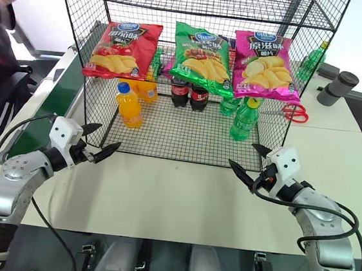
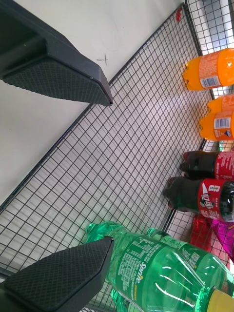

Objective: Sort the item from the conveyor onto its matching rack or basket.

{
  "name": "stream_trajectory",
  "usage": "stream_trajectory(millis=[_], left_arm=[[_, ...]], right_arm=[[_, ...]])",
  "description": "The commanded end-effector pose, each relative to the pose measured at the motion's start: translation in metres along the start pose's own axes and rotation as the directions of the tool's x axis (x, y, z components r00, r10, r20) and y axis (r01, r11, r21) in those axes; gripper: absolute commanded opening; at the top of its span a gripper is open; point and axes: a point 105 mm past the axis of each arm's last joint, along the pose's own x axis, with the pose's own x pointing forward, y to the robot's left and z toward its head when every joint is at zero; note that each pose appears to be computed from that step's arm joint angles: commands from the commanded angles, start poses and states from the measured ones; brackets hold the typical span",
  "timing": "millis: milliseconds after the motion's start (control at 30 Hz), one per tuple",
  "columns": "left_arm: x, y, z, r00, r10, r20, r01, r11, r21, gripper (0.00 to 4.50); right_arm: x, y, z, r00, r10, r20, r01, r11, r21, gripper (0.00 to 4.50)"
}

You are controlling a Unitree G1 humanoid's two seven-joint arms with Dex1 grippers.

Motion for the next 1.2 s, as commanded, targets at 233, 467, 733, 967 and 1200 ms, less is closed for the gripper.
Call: stream_trajectory(millis=[233, 467, 733, 967, 1200], left_arm=[[-0.021, 0.020, 0.019, 0.993, 0.089, 0.076, -0.089, 0.996, -0.007, 4.50], [-0.029, 0.026, 0.030, 0.983, 0.132, 0.126, -0.129, 0.991, -0.030, 4.50], [-0.048, 0.057, 0.042, 0.940, 0.286, 0.186, -0.268, 0.957, -0.112, 4.50], [-0.072, 0.099, 0.031, 0.833, 0.527, 0.169, -0.493, 0.845, -0.205, 4.50], [-0.073, 0.113, 0.008, 0.761, 0.642, 0.095, -0.616, 0.760, -0.206, 4.50]], right_arm=[[0.008, 0.000, 0.011, 0.999, 0.023, 0.047, -0.022, 0.999, -0.025, 4.45], [0.014, 0.001, 0.012, 0.998, 0.043, 0.054, -0.041, 0.999, -0.027, 4.45], [0.020, 0.011, 0.022, 0.993, 0.092, 0.080, -0.088, 0.995, -0.043, 4.45], [0.036, 0.039, 0.035, 0.975, 0.178, 0.132, -0.174, 0.984, -0.043, 4.45], [0.043, 0.050, 0.039, 0.970, 0.195, 0.145, -0.192, 0.981, -0.031, 4.45]])
